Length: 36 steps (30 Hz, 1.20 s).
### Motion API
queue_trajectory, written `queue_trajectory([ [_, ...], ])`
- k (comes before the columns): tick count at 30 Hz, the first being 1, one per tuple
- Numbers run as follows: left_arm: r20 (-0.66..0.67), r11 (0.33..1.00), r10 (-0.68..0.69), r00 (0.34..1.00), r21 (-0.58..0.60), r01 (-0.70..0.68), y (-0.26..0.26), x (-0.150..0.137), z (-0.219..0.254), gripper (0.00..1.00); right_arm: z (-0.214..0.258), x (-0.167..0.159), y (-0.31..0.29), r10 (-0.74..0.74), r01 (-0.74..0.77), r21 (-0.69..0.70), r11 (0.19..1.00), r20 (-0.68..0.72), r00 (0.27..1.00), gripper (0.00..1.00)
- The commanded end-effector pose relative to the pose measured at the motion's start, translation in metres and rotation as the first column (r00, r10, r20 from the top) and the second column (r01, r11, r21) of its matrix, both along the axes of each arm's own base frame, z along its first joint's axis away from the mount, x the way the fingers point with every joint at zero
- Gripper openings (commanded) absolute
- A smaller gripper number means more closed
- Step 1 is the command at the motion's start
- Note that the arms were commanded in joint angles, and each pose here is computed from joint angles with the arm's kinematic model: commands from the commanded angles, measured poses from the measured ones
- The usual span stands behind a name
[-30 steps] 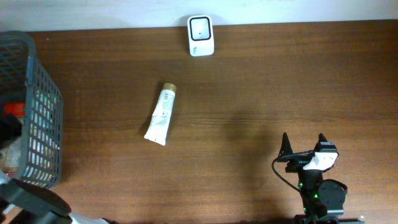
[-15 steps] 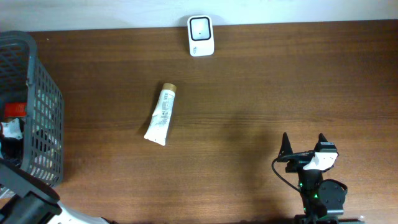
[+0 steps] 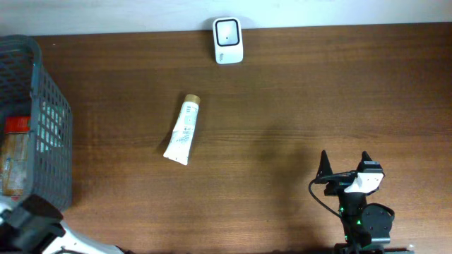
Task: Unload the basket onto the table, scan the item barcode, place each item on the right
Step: 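Pick the yellow snack bag from the basket with left gripper, drop beside tube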
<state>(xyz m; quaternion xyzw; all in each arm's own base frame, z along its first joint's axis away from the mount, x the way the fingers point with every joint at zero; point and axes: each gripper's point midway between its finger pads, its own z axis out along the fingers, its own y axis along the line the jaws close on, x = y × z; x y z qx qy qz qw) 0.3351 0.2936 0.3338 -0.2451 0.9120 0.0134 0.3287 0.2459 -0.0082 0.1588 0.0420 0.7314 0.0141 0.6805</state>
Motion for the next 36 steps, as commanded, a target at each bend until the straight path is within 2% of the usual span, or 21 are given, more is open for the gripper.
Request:
queue_trajectory([
  [1, 0.220, 0.975, -0.206, 0.954, -0.037, 0.219, -0.097, 0.021, 0.076, 0.00, -0.003, 0.000, -0.001, -0.003, 0.003, 0.003, 1.000, -0.005, 1.000, 0.99],
  [4, 0.225, 0.915, -0.368, 0.902, -0.085, 0.395, -0.190, 0.051, 0.080, 0.00, -0.003, 0.000, -0.001, -0.003, 0.003, 0.003, 1.000, -0.005, 1.000, 0.99],
  [7, 0.096, 0.841, -0.535, 0.840, -0.030, 0.540, -0.294, 0.074, 0.059, 0.00, -0.003, 0.000, -0.001, -0.003, 0.003, 0.004, 1.000, -0.005, 1.000, 0.99],
  [9, 0.032, 0.813, -0.581, 0.813, -0.032, 0.582, -0.340, 0.081, 0.041, 0.00, -0.003, 0.000, -0.001, -0.003, 0.003, 0.003, 1.000, -0.005, 1.000, 0.99],
  [11, -0.072, 0.765, -0.644, 0.762, -0.082, 0.639, -0.396, 0.091, 0.000, 0.00, -0.003, 0.000, -0.001, -0.003, 0.003, 0.003, 1.000, -0.005, 1.000, 0.99],
  [12, -0.154, 0.719, -0.695, 0.703, -0.134, 0.682, -0.434, 0.094, -0.037, 0.00, -0.003, 0.000, -0.001, -0.003, 0.003, 0.003, 1.000, -0.005, 1.000, 0.99],
  [13, -0.216, 0.701, -0.712, 0.668, -0.175, 0.691, -0.458, 0.094, -0.066, 0.00, -0.003, 0.000, -0.001, -0.003, 0.003, 0.003, 1.000, -0.005, 1.000, 0.99],
  [16, -0.345, 0.662, -0.742, 0.575, -0.244, 0.708, -0.501, 0.091, -0.132, 0.00, -0.003, 0.000, -0.001, -0.003, 0.003, 0.003, 1.000, -0.005, 1.000, 0.99],
  [18, -0.445, 0.625, -0.759, 0.476, -0.292, 0.724, -0.533, 0.079, -0.190, 0.00, -0.003, 0.000, -0.001, -0.003, 0.003, 0.003, 1.000, -0.005, 1.000, 0.99],
  [21, -0.545, 0.642, -0.720, 0.430, -0.285, 0.712, -0.546, 0.069, -0.244, 0.02, -0.003, 0.000, -0.001, -0.003, 0.003, 0.003, 1.000, -0.005, 1.000, 0.99],
  [24, -0.574, 0.646, -0.709, 0.411, -0.293, 0.705, -0.558, 0.060, -0.284, 0.26, -0.003, 0.000, -0.001, -0.003, 0.003, 0.003, 1.000, -0.005, 1.000, 0.99],
  [25, -0.579, 0.652, -0.703, 0.412, -0.294, 0.699, -0.561, 0.057, -0.297, 0.51, -0.003, 0.000, -0.001, -0.003, 0.003, 0.003, 1.000, -0.005, 1.000, 0.99],
  [26, -0.586, 0.653, -0.700, 0.408, -0.294, 0.698, -0.560, 0.056, -0.304, 0.99, -0.003, 0.000, -0.001, -0.003, 0.003, 0.003, 1.000, -0.005, 1.000, 0.99],
  [28, -0.569, 0.660, -0.689, 0.448, -0.237, 0.713, -0.556, 0.069, -0.286, 0.99, -0.003, 0.000, -0.001, -0.003, 0.003, 0.003, 1.000, -0.005, 1.000, 0.99],
  [29, -0.512, 0.667, -0.686, 0.517, -0.158, 0.728, -0.551, 0.088, -0.243, 0.99, -0.003, 0.000, -0.001, -0.003, 0.003, 0.003, 1.000, -0.005, 1.000, 0.99],
  [31, -0.234, 0.697, -0.688, 0.686, 0.049, 0.716, -0.521, 0.123, -0.094, 0.99, -0.003, 0.000, -0.001, -0.003, 0.003, 0.003, 1.000, -0.005, 1.000, 0.99],
  [33, -0.032, 0.682, -0.715, 0.699, 0.186, 0.707, -0.485, 0.124, 0.001, 0.99, -0.003, 0.000, -0.001, -0.003, 0.003, 0.003, 1.000, -0.005, 1.000, 0.99],
  [34, 0.084, 0.761, -0.628, 0.774, 0.273, 0.588, -0.425, 0.117, 0.058, 0.99, -0.003, 0.000, -0.001, -0.003, 0.003, 0.003, 1.000, -0.005, 1.000, 0.99],
  [35, 0.128, 0.850, -0.491, 0.861, 0.288, 0.442, -0.369, 0.110, 0.080, 0.99, -0.003, 0.000, -0.001, -0.003, 0.003, 0.003, 1.000, -0.005, 1.000, 0.99],
  [36, 0.140, 0.898, -0.385, 0.912, 0.285, 0.335, -0.329, 0.103, 0.087, 0.99, -0.003, 0.000, -0.001, -0.003, 0.003, 0.003, 1.000, -0.005, 1.000, 0.99],
])
